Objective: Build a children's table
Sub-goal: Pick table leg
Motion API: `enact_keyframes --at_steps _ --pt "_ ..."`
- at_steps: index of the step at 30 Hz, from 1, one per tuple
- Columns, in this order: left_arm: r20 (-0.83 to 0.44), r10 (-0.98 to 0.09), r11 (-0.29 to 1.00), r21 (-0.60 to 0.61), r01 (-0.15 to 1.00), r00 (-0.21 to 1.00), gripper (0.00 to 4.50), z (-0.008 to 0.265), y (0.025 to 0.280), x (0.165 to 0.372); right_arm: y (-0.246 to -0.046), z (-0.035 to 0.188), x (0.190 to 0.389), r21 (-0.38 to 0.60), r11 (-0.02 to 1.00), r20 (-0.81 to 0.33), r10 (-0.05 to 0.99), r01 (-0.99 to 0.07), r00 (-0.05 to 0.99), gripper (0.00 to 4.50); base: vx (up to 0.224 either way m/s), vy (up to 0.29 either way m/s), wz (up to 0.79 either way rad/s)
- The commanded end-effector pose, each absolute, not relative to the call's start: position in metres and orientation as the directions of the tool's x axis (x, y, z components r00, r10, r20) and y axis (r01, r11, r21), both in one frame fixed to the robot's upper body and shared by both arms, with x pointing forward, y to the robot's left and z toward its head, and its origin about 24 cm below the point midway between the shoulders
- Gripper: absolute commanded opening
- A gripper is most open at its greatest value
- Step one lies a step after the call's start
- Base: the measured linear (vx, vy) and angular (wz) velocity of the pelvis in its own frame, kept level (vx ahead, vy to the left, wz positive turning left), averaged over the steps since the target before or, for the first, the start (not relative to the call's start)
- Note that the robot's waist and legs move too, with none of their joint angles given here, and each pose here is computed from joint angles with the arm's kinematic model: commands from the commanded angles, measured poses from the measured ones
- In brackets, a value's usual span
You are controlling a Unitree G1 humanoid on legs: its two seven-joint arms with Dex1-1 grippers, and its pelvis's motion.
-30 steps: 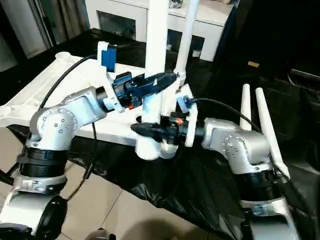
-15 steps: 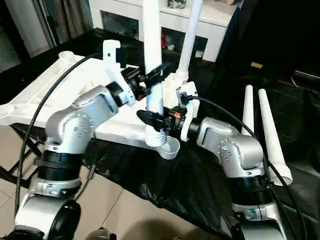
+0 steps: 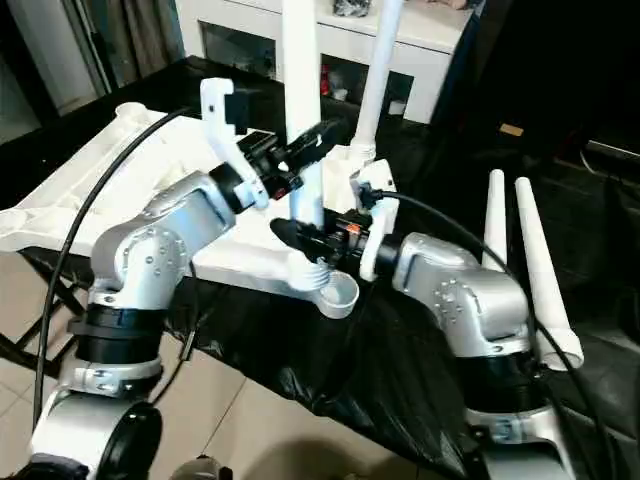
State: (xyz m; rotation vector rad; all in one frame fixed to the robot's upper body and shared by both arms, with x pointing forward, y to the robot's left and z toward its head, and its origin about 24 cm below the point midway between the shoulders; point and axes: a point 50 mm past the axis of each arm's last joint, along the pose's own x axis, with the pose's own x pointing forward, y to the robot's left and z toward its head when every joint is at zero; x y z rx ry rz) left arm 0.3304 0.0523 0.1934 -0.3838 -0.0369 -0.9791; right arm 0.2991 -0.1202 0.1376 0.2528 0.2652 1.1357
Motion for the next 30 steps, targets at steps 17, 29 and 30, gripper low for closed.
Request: enact_keyframes --at_steps 17,29,30 --pt "0.224 -0.921 0.266 -0.235 0.935 0.318 1.85 0.205 0.036 0.314 -0.122 0.136 0.306 0.352 0.269 -0.147 0.962 -0.897 0.230 3.25 0.000 0.000 0.00" --pt "0.213 -0.934 0.239 -0.230 0.943 0.288 1.85 0.204 0.036 0.314 -0.123 0.133 0.304 0.359 0.244 -0.163 0.967 -0.901 0.197 2.27 0.000 0.000 0.00" --pt "0.211 -0.935 0.237 -0.229 0.944 0.286 1.85 0.204 0.036 0.314 -0.123 0.132 0.303 0.359 0.242 -0.166 0.967 -0.902 0.194 2.27 0.000 0.000 0.00"
